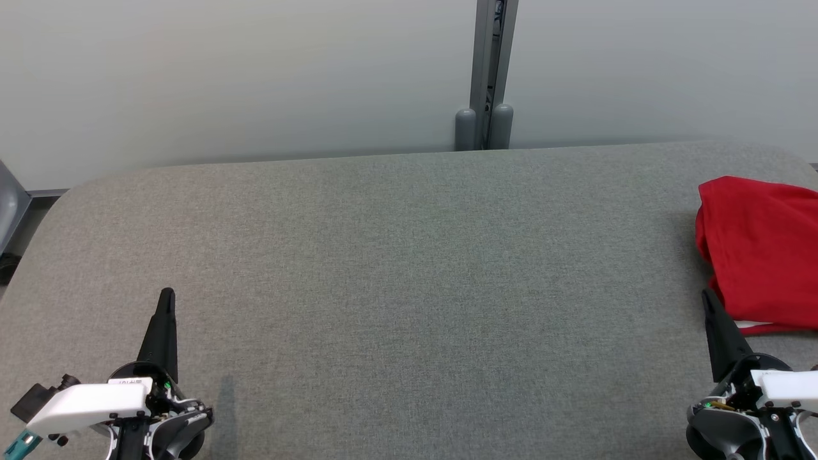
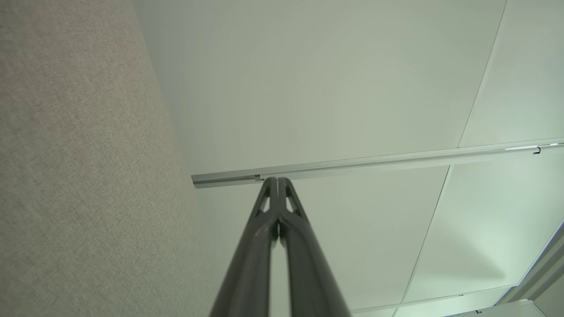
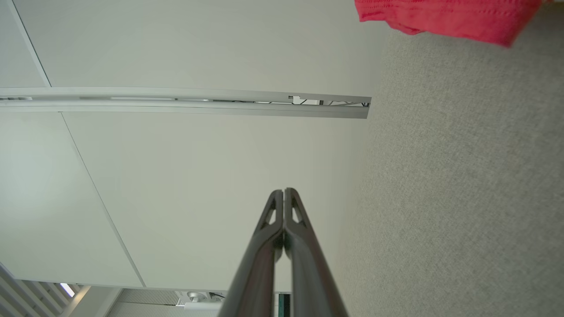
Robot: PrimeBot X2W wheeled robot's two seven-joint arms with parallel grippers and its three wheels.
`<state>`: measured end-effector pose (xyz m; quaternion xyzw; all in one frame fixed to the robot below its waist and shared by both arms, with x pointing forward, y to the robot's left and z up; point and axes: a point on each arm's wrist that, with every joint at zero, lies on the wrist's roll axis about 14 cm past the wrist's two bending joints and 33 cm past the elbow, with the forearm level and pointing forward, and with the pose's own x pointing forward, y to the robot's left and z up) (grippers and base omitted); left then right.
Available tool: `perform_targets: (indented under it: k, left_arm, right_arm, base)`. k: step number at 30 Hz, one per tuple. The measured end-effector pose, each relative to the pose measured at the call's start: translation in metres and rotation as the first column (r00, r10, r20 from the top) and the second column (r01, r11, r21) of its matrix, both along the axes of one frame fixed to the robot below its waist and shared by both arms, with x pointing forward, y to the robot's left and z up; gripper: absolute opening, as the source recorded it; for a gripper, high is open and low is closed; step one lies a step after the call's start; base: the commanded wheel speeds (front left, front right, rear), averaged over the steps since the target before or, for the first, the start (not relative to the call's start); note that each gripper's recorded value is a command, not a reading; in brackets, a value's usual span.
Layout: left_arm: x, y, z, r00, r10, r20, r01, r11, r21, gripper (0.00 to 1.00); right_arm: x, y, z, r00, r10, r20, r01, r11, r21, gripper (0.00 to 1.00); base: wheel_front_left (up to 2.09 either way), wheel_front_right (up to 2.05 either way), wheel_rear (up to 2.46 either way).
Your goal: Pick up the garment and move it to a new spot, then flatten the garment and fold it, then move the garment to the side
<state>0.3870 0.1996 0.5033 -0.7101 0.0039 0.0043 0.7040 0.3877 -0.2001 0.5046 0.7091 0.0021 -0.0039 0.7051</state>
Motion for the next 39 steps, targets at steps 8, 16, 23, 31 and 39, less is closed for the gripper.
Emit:
perform_targets:
  k: [8, 16, 23, 31, 39]
  left_arm:
    - [0.0, 0.0002, 0.0, 1.0, 0.001, 0.0, -0.001, 1.0, 0.0, 0.0]
    - [0.0, 0.0001, -0.0001, 1.0, 0.0, 0.0, 0.0, 1.0, -0.001, 0.0]
    - [0.0, 0.0001, 0.0, 1.0, 0.0, 0.0, 0.0, 1.0, -0.001, 0.0]
    - [-0.0001, 0.0001, 0.0, 1.0, 0.001, 0.0, -0.001, 1.0, 0.0, 0.0]
    - [-0.0001, 0.0002, -0.0001, 1.0, 0.001, 0.0, -0.001, 1.0, -0.001, 0.0]
  right_arm:
    - [0.0, 0.0003, -0.0001, 1.0, 0.002, 0.0, -0.002, 1.0, 0.0, 0.0]
    - [0.0, 0.0003, -0.0001, 1.0, 0.002, 0.0, -0.002, 1.0, 0.0, 0.0]
    - [0.0, 0.0002, -0.0001, 1.0, 0.001, 0.0, -0.001, 1.0, 0.0, 0.0]
    - [-0.0001, 0.0002, -0.0001, 1.0, 0.001, 0.0, -0.001, 1.0, 0.001, 0.0]
    - [-0.0001, 0.0001, -0.0001, 1.0, 0.0, 0.0, 0.0, 1.0, 0.001, 0.0]
  base:
    - [0.0, 0.0, 0.0]
    - [0.0, 0.0, 0.0]
    - [0.0, 0.0, 0.0]
    - [0.0, 0.0, 0.0]
    - [0.0, 0.0, 0.0]
